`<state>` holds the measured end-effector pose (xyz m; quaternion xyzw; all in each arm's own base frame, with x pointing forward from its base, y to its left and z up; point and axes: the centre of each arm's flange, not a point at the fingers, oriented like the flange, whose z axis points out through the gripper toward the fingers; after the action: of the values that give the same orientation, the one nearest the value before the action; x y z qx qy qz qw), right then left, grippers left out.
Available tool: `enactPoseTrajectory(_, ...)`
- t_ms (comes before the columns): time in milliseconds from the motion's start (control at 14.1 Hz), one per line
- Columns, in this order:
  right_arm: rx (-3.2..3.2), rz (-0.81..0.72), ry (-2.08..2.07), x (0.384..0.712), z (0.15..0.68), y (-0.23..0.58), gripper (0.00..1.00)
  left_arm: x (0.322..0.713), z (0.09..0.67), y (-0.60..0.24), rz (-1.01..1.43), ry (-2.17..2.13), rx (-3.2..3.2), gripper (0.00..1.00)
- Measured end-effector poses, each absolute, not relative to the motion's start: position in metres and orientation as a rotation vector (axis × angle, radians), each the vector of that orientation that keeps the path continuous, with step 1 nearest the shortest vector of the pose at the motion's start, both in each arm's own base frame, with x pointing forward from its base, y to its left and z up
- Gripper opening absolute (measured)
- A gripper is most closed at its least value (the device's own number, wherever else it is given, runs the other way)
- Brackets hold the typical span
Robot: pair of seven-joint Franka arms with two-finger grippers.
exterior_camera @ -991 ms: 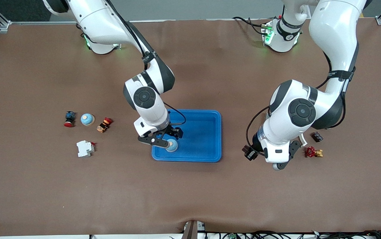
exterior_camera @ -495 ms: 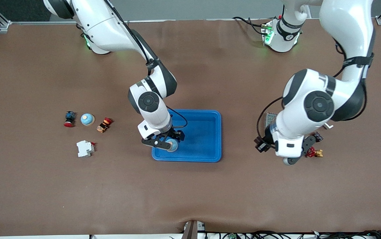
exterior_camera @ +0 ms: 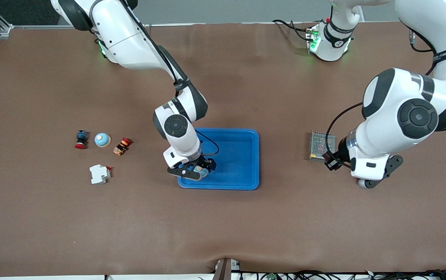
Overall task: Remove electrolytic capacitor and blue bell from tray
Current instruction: 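Grasp the bell with the right gripper while the left gripper lifts the capacitor, then carry the capacitor with the left gripper while the right gripper carries the bell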
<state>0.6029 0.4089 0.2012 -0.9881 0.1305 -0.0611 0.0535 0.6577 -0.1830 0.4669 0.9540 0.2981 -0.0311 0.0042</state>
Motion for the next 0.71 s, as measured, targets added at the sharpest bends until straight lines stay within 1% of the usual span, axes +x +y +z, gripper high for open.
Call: enactPoseTrajectory(708,-3.025,-0.183,0.37,0.601,0.189,0.41,1.0,0.651,0.484,-0.133,-0.191,0.891,3.032,0.3)
